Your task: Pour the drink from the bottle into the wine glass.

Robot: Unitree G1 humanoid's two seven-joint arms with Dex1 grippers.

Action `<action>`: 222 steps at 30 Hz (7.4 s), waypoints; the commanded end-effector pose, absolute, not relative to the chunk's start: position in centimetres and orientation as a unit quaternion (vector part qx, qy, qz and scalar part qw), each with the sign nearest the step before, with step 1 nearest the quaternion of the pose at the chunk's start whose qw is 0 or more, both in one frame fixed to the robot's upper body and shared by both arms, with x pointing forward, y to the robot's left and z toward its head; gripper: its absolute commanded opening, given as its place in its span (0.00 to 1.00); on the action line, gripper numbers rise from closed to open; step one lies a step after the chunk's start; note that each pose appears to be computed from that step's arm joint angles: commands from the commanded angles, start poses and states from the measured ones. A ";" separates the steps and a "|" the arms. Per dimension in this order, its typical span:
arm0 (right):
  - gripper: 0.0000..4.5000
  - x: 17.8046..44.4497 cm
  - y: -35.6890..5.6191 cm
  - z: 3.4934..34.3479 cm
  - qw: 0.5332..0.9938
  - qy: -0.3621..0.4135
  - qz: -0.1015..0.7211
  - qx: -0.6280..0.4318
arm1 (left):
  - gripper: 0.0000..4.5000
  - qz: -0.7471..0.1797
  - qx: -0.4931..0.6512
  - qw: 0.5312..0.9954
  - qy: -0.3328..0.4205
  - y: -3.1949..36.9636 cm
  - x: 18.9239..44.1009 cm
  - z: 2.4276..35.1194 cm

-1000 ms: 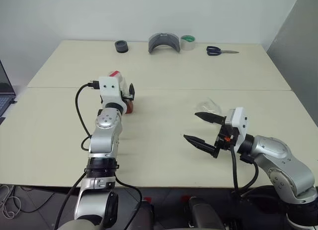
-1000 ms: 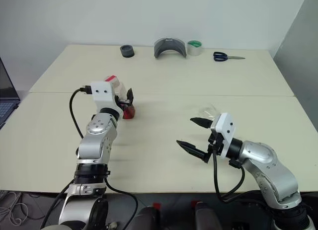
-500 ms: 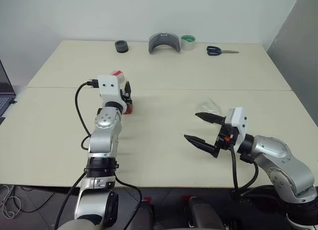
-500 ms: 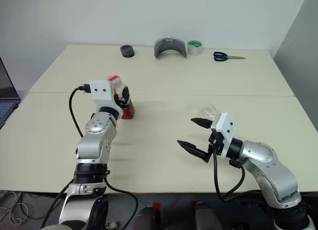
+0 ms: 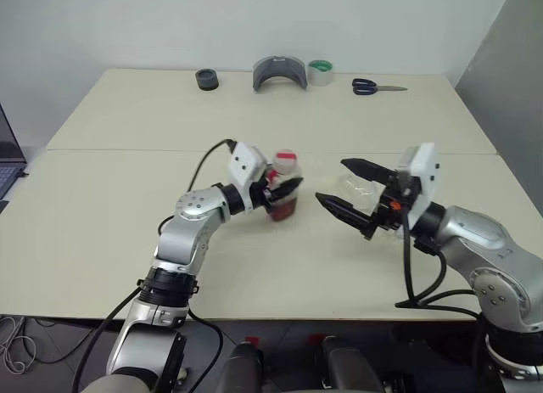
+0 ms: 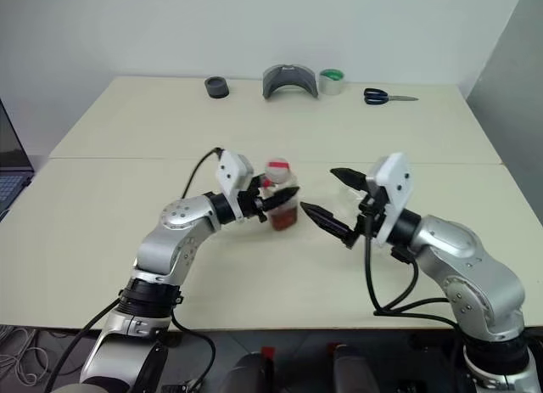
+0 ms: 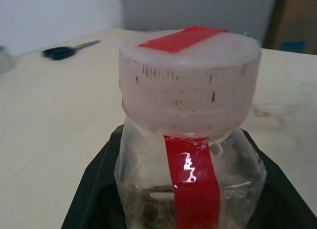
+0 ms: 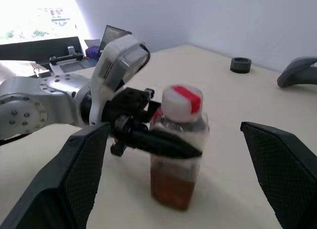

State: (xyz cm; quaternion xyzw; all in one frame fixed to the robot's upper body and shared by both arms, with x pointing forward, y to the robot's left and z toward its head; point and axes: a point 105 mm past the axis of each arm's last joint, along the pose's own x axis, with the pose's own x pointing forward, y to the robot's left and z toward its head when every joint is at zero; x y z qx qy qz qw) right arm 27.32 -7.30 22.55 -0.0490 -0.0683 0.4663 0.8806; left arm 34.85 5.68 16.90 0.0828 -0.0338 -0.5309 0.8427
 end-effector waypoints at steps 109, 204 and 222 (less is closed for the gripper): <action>0.95 29.1 -7.5 24.1 0.849 -0.090 0.508 -0.111 | 0.42 -0.645 0.112 0.750 -0.099 2.6 34.7 19.8; 1.00 31.3 -7.5 24.0 0.897 -0.116 0.409 -0.120 | 0.41 -0.668 0.126 0.731 -0.052 4.9 35.7 20.2; 1.00 29.7 -5.3 24.6 0.872 -0.119 0.463 -0.111 | 0.41 -0.664 0.129 0.734 -0.051 5.2 35.6 19.9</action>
